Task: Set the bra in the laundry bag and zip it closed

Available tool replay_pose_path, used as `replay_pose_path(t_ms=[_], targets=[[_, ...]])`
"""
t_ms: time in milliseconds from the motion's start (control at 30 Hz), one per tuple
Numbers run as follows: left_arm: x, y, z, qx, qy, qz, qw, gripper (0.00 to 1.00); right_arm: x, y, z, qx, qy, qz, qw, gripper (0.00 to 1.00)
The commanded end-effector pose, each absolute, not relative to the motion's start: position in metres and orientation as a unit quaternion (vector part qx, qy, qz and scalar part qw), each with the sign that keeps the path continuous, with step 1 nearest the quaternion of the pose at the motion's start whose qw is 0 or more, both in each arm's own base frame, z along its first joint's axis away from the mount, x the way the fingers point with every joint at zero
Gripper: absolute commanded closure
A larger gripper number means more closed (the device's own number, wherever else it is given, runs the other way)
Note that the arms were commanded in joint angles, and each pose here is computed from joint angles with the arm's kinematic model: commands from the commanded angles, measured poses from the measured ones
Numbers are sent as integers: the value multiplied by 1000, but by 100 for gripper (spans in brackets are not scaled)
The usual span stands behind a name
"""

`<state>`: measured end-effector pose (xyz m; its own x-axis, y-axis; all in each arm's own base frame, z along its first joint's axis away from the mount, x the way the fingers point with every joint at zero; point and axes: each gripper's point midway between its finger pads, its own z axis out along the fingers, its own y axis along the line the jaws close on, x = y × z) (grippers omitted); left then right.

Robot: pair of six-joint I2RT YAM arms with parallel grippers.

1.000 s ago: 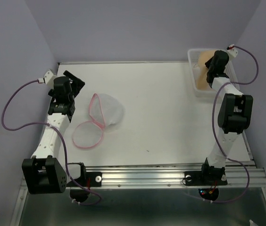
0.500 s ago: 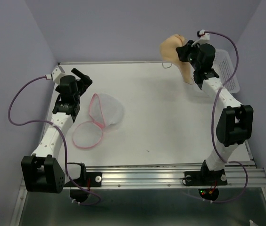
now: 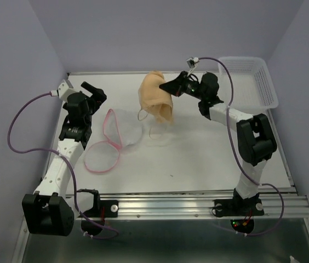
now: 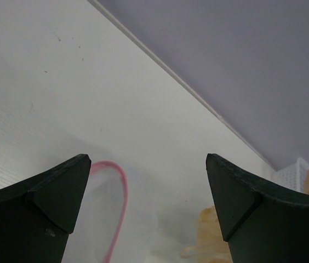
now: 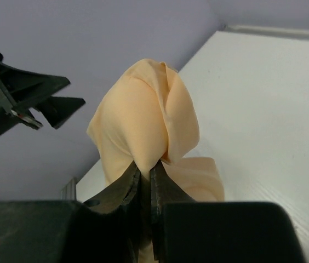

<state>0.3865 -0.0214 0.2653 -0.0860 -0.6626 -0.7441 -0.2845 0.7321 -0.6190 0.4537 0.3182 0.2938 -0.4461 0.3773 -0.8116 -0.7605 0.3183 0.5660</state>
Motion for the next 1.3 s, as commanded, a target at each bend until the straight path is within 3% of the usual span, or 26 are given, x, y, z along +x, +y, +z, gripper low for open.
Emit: replay_pose_path(t_ms=[0, 167, 333, 433, 500, 567, 600, 700, 833, 867, 900, 1000, 1267], targets=[[385, -24, 275, -322, 708, -170, 605, 1, 449, 313, 274, -138, 632, 583, 492, 88], [393, -34, 269, -309, 722, -172, 596, 1, 462, 286, 197, -75, 711, 510, 479, 84], [407, -52, 271, -282, 736, -177, 590, 1, 487, 233, 169, 20, 734, 485, 475, 79], [415, -67, 268, -262, 747, -180, 584, 1, 510, 188, 149, 89, 750, 435, 491, 71], [422, -75, 267, -251, 754, -183, 579, 1, 523, 159, 127, 131, 779, 355, 500, 61], [425, -85, 263, -237, 762, -186, 573, 1, 532, 134, 118, 160, 799, 277, 510, 32], [427, -89, 266, -232, 762, -188, 575, 1, 532, 129, 119, 162, 801, 262, 514, 24], [432, -100, 265, -216, 769, -190, 571, 1, 529, 112, 133, 173, 795, 223, 536, 16], [436, -113, 258, -202, 780, -193, 560, 1, 521, 120, 174, 115, 787, 221, 564, 12], [436, -115, 257, -200, 781, -195, 558, 1, 517, 132, 177, 74, 792, 202, 572, 3], [436, -117, 255, -197, 783, -196, 556, 1, 516, 136, 181, 53, 795, 182, 576, 0], [435, -122, 250, -189, 790, -199, 548, 1, 512, 146, 183, -38, 804, 101, 584, 0], [426, -120, 235, -190, 801, -190, 535, 1, 526, 167, 146, -153, 848, -30, 506, 0]])
